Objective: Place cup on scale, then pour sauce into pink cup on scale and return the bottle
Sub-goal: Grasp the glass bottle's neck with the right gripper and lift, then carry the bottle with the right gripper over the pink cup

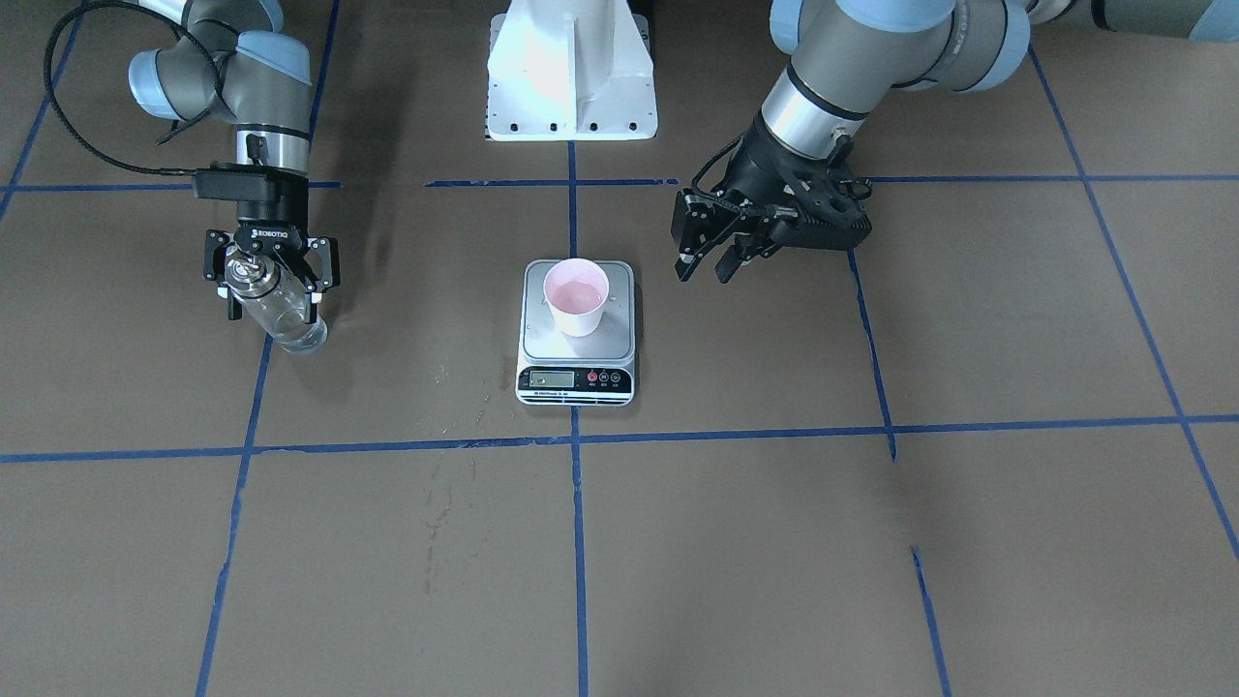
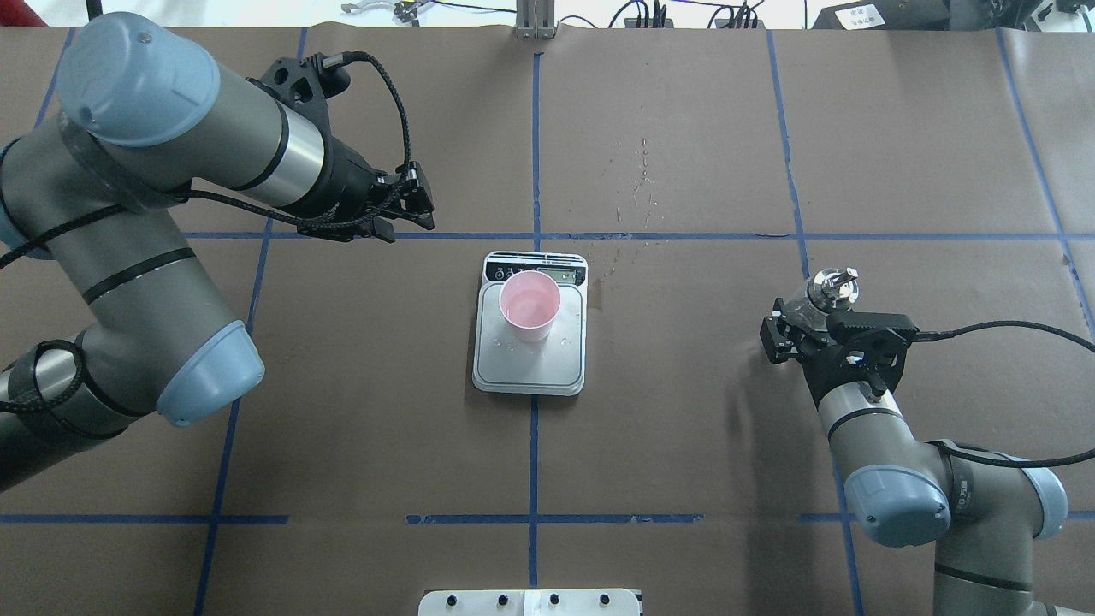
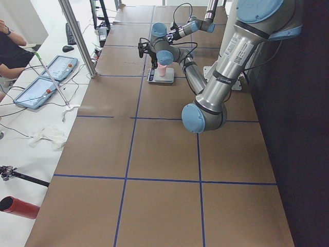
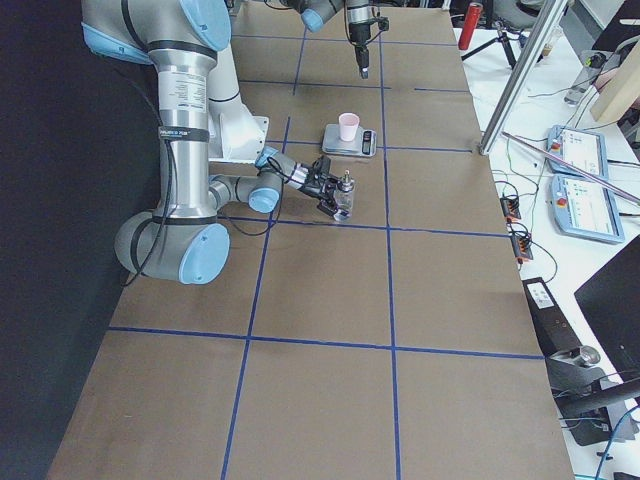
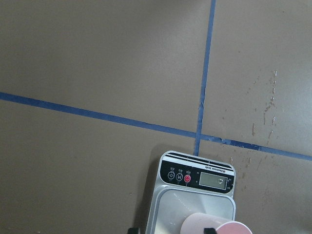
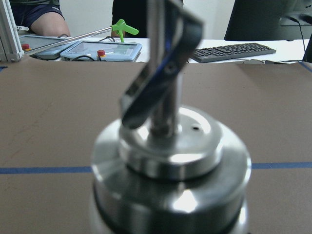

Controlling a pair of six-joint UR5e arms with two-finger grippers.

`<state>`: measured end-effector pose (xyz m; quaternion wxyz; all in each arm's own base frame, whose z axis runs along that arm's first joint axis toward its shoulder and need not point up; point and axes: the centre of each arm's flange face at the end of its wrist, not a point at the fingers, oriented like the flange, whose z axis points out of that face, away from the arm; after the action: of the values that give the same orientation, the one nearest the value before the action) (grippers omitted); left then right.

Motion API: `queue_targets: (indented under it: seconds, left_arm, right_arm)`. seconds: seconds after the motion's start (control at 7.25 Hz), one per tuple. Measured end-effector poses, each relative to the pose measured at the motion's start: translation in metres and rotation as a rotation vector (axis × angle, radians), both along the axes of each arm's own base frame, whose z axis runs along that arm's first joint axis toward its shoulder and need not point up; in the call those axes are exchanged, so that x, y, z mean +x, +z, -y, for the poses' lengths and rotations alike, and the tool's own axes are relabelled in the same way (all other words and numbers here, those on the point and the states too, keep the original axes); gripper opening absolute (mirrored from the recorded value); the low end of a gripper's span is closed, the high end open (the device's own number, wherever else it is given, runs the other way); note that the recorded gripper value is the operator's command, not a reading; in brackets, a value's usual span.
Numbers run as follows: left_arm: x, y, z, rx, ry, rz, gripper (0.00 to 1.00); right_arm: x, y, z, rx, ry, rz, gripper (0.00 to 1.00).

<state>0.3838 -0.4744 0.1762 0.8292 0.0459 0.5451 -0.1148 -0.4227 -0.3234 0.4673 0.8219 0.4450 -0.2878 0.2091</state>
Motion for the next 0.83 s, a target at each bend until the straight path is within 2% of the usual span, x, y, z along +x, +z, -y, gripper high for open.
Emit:
queue_targets:
  seconds: [0.28,0.55,0.69,0.83]
  left_arm:
    - [-0.004,-0.005,-0.003,0.005,-0.001,-0.009,0.54]
    - [-0.007,-0.007,-0.005,0.008,-0.001,-0.013,0.54]
    - [-0.008,-0.009,-0.006,0.01,-0.001,-0.016,0.54]
    - [-0.012,-0.011,-0.008,0.015,-0.002,-0.022,0.53]
  right_arm:
    - [-0.004,-0.01,0.003,0.029,-0.018,0.005,0.0]
    - [-0.006,-0.058,0.018,0.102,-0.039,-0.026,0.0]
    - [-0.009,-0.077,0.026,0.125,-0.041,-0.073,0.0]
    - [-0.021,-0.098,0.033,0.143,-0.054,-0.167,0.0]
